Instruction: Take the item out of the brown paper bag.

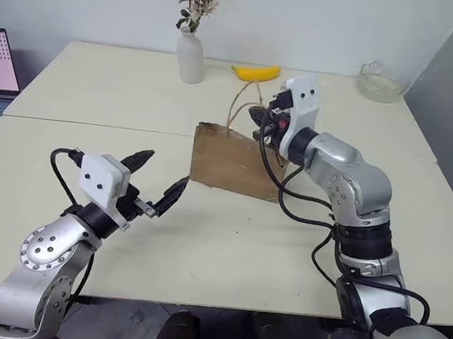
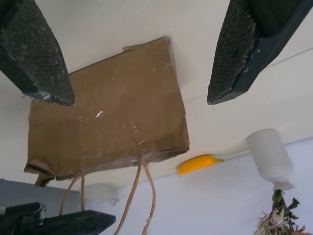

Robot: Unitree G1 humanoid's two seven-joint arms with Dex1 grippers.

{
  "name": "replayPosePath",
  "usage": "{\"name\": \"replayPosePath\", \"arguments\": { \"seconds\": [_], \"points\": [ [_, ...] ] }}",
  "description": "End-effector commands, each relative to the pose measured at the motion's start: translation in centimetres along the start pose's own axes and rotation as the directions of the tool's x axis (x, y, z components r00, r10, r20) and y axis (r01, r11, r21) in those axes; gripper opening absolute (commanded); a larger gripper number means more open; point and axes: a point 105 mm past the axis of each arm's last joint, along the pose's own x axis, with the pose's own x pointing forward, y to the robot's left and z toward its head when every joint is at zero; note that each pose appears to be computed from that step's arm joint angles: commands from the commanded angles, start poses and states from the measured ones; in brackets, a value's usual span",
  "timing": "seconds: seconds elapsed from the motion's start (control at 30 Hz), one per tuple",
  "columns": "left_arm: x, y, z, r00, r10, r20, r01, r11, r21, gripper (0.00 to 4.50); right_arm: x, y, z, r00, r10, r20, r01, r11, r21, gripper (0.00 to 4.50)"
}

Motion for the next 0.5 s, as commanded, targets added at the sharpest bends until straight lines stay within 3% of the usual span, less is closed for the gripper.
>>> {"name": "replayPosePath", "arguments": {
  "seconds": [0.03,0.23,0.4,0.5],
  "points": [
    [0.3,-0.5,0.5,0.999,-0.031,0.017,0.031,1.000,0.007,4.50,-0.4,-0.7,1.0,0.999,-0.010,0.041,0.014,0.996,-0.083,0.02],
    [0.8,-1.0,0.4,0.998,-0.058,0.023,0.058,0.998,-0.004,4.50,-0.5,-2.2,2.6,0.997,-0.008,0.082,0.024,0.982,-0.188,2.06],
    [1.2,-0.9,0.5,0.997,-0.067,0.034,0.068,0.998,-0.008,4.50,-1.1,-1.9,3.4,0.994,0.077,0.073,-0.060,0.975,-0.216,3.85],
    [1.3,-1.1,0.6,0.996,-0.081,0.038,0.081,0.997,-0.013,4.50,-3.0,-1.0,2.9,0.984,0.179,0.022,-0.171,0.963,-0.208,3.85]
  ]
}}
